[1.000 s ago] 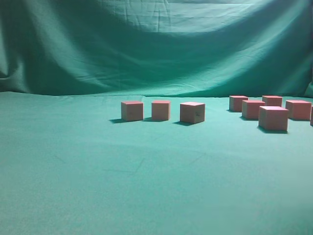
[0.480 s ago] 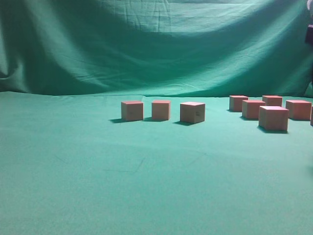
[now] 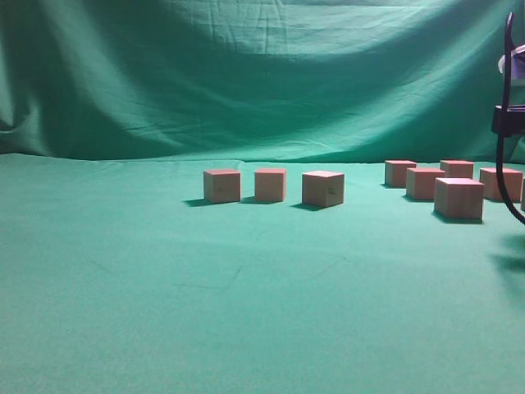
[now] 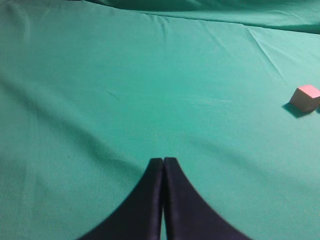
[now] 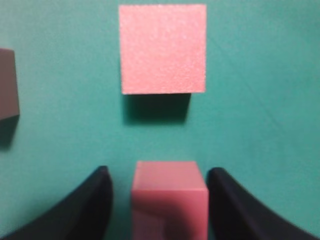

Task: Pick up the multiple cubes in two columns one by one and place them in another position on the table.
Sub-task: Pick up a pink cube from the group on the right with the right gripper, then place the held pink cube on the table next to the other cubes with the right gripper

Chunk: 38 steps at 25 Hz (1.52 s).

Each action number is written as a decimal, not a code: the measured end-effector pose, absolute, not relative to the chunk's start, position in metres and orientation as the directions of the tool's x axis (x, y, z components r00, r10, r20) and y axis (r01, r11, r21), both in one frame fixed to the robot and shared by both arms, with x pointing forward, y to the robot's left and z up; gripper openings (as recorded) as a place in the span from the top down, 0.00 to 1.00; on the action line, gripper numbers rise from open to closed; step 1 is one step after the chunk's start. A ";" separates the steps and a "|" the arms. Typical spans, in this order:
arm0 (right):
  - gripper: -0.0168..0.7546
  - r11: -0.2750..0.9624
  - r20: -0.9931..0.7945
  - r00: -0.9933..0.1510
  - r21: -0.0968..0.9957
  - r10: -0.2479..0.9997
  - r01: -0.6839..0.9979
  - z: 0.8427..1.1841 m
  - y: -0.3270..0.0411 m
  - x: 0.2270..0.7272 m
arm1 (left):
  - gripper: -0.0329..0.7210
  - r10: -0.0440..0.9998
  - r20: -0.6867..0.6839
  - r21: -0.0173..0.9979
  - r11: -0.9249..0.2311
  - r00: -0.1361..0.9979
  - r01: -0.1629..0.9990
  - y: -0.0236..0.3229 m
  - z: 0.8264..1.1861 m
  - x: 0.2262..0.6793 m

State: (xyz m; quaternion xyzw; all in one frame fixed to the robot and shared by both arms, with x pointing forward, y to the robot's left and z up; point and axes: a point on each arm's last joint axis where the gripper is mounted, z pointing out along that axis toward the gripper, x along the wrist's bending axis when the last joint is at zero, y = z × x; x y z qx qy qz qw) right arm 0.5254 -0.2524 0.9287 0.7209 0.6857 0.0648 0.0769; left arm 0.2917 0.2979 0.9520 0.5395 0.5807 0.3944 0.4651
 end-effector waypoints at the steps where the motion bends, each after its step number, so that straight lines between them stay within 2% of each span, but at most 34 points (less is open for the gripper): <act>1: 0.52 -0.048 -0.012 0.051 0.200 0.999 0.979 0.928 -0.252 0.526 | 0.96 0.993 -0.115 0.960 0.107 0.015 0.260 0.298 0.952 0.292; 3: 0.64 -0.049 -0.012 0.053 0.198 0.999 0.979 0.928 -0.252 0.525 | 0.96 0.993 -0.115 0.960 0.107 0.015 0.260 0.298 0.952 0.292; 8: 0.63 -0.061 -0.008 0.063 0.181 0.998 0.982 0.946 -0.252 0.522 | 0.96 0.993 -0.115 0.960 0.107 0.015 0.260 0.298 0.952 0.292; 12: 0.63 -0.029 0.060 0.016 0.225 0.998 0.974 0.991 -0.246 0.526 | 0.96 0.993 -0.115 0.960 0.107 0.015 0.260 0.298 0.952 0.292; 16: 0.63 0.059 0.149 -0.101 0.263 0.984 0.963 1.037 -0.223 0.531 | 0.96 0.993 -0.115 0.960 0.107 0.015 0.260 0.298 0.952 0.292; 22: 0.63 0.256 0.188 -0.349 0.392 0.918 0.884 1.073 -0.146 0.522 | 0.96 0.993 -0.115 0.960 0.107 0.015 0.260 0.298 0.952 0.292; 25: 0.63 0.281 0.224 -0.389 0.399 0.893 0.873 1.070 -0.104 0.518 | 0.96 0.993 -0.115 0.960 0.107 0.015 0.260 0.298 0.952 0.292; 29: 0.63 0.288 0.255 -0.377 0.324 0.890 0.901 1.053 -0.052 0.526 | 0.96 0.993 -0.115 0.960 0.107 0.015 0.260 0.298 0.952 0.292; 34: 0.63 0.268 0.244 -0.313 0.203 0.918 0.942 1.017 -0.012 0.552 | 0.96 0.993 -0.115 0.960 0.107 0.015 0.260 0.298 0.952 0.292; 38: 0.63 0.234 0.241 -0.266 0.156 0.933 0.960 0.989 0.008 0.572 | 0.96 0.993 -0.115 0.960 0.107 0.015 0.260 0.298 0.952 0.292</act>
